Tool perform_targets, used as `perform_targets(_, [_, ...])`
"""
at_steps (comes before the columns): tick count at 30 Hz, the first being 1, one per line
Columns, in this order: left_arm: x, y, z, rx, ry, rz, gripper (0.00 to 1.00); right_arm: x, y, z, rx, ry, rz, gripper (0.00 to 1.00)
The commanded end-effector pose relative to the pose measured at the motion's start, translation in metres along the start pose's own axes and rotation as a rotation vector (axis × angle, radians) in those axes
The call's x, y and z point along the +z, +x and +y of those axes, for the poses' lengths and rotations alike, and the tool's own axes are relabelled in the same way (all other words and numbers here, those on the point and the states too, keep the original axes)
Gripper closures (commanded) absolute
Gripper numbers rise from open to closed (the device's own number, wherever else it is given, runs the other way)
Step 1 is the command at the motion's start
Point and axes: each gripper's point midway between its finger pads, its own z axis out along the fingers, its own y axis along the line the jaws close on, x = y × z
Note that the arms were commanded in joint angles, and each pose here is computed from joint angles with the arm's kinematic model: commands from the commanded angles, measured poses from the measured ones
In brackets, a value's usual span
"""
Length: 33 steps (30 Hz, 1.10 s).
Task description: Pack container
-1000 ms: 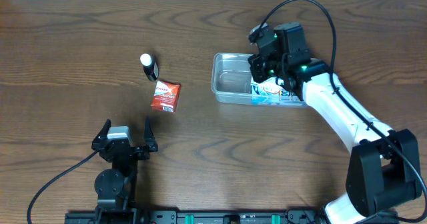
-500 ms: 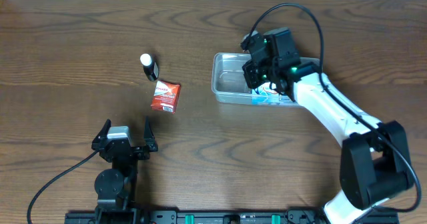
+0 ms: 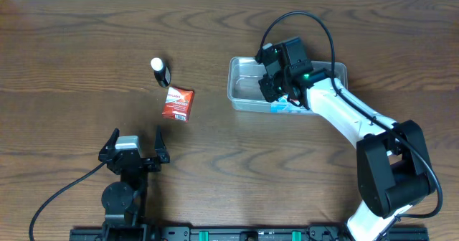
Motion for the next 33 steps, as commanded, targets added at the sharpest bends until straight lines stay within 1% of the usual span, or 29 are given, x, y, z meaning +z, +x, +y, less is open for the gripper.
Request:
perform_targets(1, [0.001, 0.018, 0.003, 0.009, -0.011, 0.049, 0.02, 0.006, 0.002, 0.000, -0.024, 0.015, 0.016, 0.99])
perform_targets(13, [0.002, 0.019, 0.003, 0.010, -0.011, 0.056, 0.02, 0.022, 0.017, -0.003, -0.018, 0.017, 0.068, 0.99])
perform_targets(20, [0.002, 0.019, 0.003, 0.010, -0.011, 0.056, 0.02, 0.020, 0.020, -0.021, -0.038, 0.123, 0.082, 0.99])
perform_targets(22, [0.002, 0.019, 0.003, 0.010, -0.011, 0.056, 0.02, 0.019, 0.020, -0.022, -0.037, 0.125, 0.088, 0.99])
perform_targets(28, [0.002, 0.019, 0.003, 0.010, -0.011, 0.056, 0.02, 0.012, 0.012, -0.021, -0.036, 0.124, 0.094, 0.99])
perform_targets(33, [0.002, 0.019, 0.003, 0.010, -0.011, 0.056, 0.02, -0.004, -0.006, -0.016, -0.037, 0.105, 0.088, 0.99])
